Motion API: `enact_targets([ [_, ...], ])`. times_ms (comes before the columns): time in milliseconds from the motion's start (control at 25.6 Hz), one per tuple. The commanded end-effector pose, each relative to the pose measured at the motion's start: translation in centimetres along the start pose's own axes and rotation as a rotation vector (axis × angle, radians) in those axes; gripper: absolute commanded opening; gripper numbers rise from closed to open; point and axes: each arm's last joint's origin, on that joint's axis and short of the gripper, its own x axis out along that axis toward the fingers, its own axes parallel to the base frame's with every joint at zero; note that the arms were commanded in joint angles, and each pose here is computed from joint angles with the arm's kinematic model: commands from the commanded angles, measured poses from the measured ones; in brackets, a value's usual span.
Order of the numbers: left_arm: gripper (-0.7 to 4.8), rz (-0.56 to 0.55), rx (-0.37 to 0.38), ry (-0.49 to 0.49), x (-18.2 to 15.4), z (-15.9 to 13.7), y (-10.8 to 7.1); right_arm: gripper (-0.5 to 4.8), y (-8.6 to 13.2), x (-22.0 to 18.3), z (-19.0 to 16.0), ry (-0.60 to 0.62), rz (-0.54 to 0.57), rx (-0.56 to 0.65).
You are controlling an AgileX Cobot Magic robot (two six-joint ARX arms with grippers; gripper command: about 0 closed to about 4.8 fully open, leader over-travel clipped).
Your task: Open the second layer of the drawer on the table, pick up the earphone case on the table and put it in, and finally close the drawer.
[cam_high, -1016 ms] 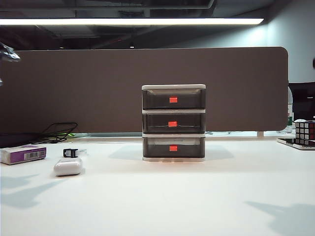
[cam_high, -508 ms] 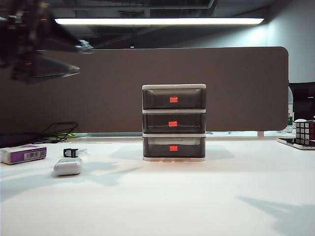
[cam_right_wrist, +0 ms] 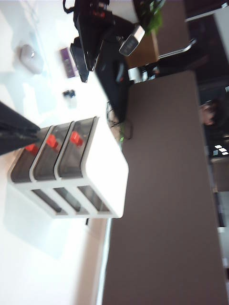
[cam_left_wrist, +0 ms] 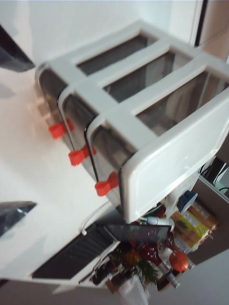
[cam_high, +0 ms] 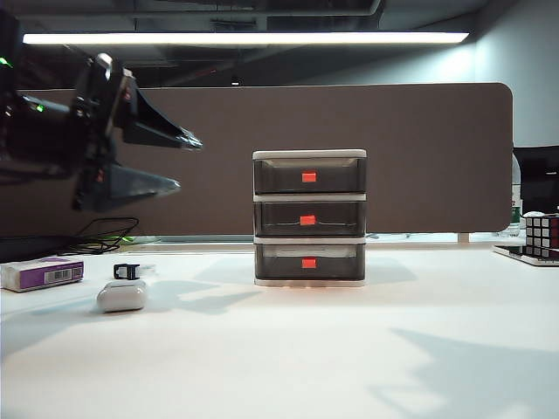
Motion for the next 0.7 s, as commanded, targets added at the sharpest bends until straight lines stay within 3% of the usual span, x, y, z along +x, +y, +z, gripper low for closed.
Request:
enact_targets([
  [39,3.41,-0.057,-0.02,-0.008,1.1,-0.4,-0.9,-0.05,-0.5,1.4,1.3,0.011,0.015,-0.053],
  [235,3.31,-0.093,0.014,-0.047,2.4,-1.5,-2.9,-0.05,-1.8,4.6,3.1,0.02,0.047,-0.049],
  [313,3.31,-0.116,-0.079,-0.079,2.5,-2.1,-3.7,-0.05,-2.3,7.2,4.0,0.061,0.131,-0.024],
  [391,3.31,-0.135,-0.109,-0.064,2.6,-2.2,-3.9,-0.05,-2.3,8.5,4.2,0.084,0.18,-0.01],
  [547,3.31,-0.169,-0.071,-0.062,2.6,-2.1,-4.1,-0.05,-2.0,10.1,4.2,0.108,0.233,-0.001],
  [665,3.31,-0.147,-0.062,-0.086,2.6,-2.0,-4.1,-0.05,-1.4,11.1,3.7,0.106,0.283,-0.069],
  [704,3.31,-0.131,-0.004,-0.089,3.0,-2.4,-4.5,-0.05,-1.5,11.5,3.5,0.106,0.287,-0.076],
])
